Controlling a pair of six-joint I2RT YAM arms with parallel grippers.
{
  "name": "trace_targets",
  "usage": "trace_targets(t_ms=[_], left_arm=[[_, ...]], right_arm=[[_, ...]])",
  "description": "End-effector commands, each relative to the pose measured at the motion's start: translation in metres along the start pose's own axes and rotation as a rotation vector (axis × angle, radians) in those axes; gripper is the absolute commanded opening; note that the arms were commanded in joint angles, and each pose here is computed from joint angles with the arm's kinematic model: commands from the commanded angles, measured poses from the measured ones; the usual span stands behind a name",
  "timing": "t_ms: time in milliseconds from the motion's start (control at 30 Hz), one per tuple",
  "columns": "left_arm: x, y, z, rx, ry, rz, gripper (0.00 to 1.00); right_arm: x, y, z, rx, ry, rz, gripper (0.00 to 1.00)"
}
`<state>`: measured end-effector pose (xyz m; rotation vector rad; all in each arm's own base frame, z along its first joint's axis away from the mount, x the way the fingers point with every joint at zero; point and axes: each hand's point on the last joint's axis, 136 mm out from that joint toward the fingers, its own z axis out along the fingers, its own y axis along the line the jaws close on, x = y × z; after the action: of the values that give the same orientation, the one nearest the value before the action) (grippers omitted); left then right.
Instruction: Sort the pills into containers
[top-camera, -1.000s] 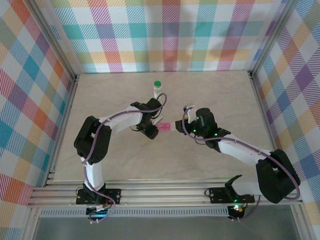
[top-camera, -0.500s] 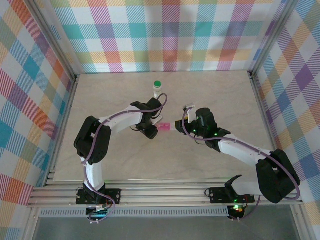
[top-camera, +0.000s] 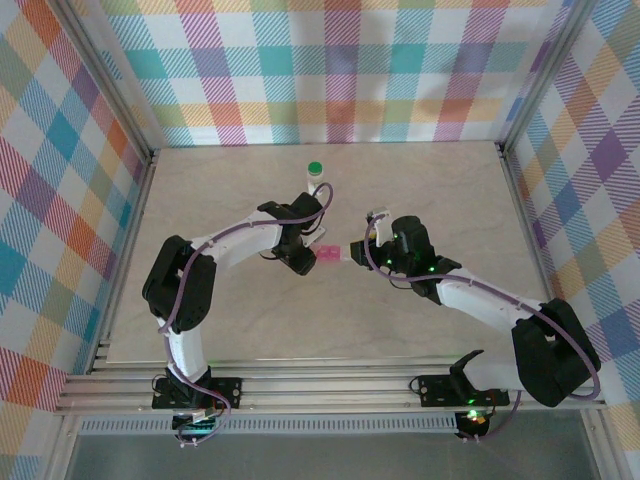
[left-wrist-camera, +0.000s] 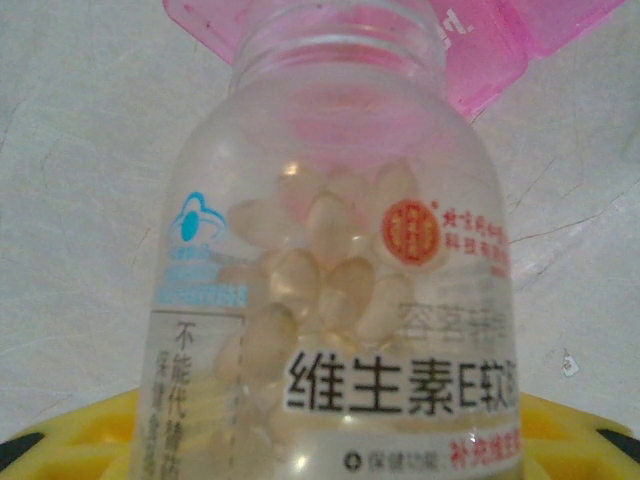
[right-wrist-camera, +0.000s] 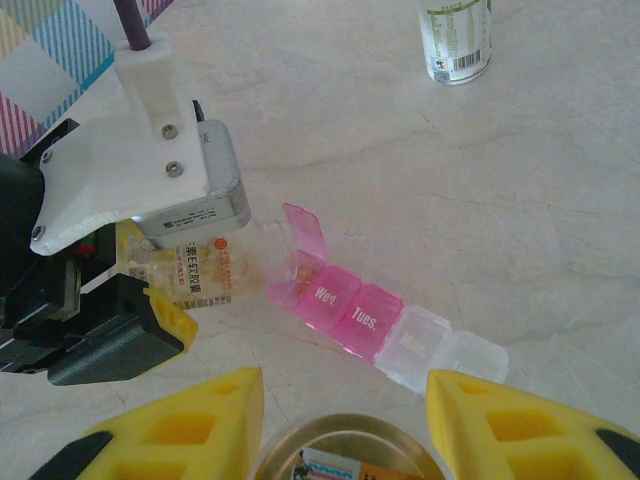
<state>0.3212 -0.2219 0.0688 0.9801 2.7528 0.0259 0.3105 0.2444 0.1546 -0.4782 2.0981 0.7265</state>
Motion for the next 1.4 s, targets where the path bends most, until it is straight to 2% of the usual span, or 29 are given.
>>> trace_targets(t_ms=[0,367,700,1067,1367], left_arm=[[0.001,-0.005,0.001,0.004,0.005,0.01,0.0],[0.01,-0.004,0.022,-0.006,0.088,0.02,0.0],[0.002,0.001,-0.001,-0.023,0.026,0.015,0.0],[-0.002,0.001,-0.011,-0.018,-0.016,0.001,0.0],[0.006,-0.002,0.014,-0.012,0.052,0.008,0.0]], right_arm=[[-0.009,0.006,0.002,-0.027,-0.014,-0.018,0.14],[-0.008,0.006,0.002,-0.028,-0.011,-0.02,0.13],[-0.007,0.007,0.003,-0.035,-0.006,-0.017,0.13],[-0.007,0.008,0.004,-0.039,-0.002,-0.016,0.13],[-0.006,0.008,0.005,-0.041,0.001,-0.014,0.12]])
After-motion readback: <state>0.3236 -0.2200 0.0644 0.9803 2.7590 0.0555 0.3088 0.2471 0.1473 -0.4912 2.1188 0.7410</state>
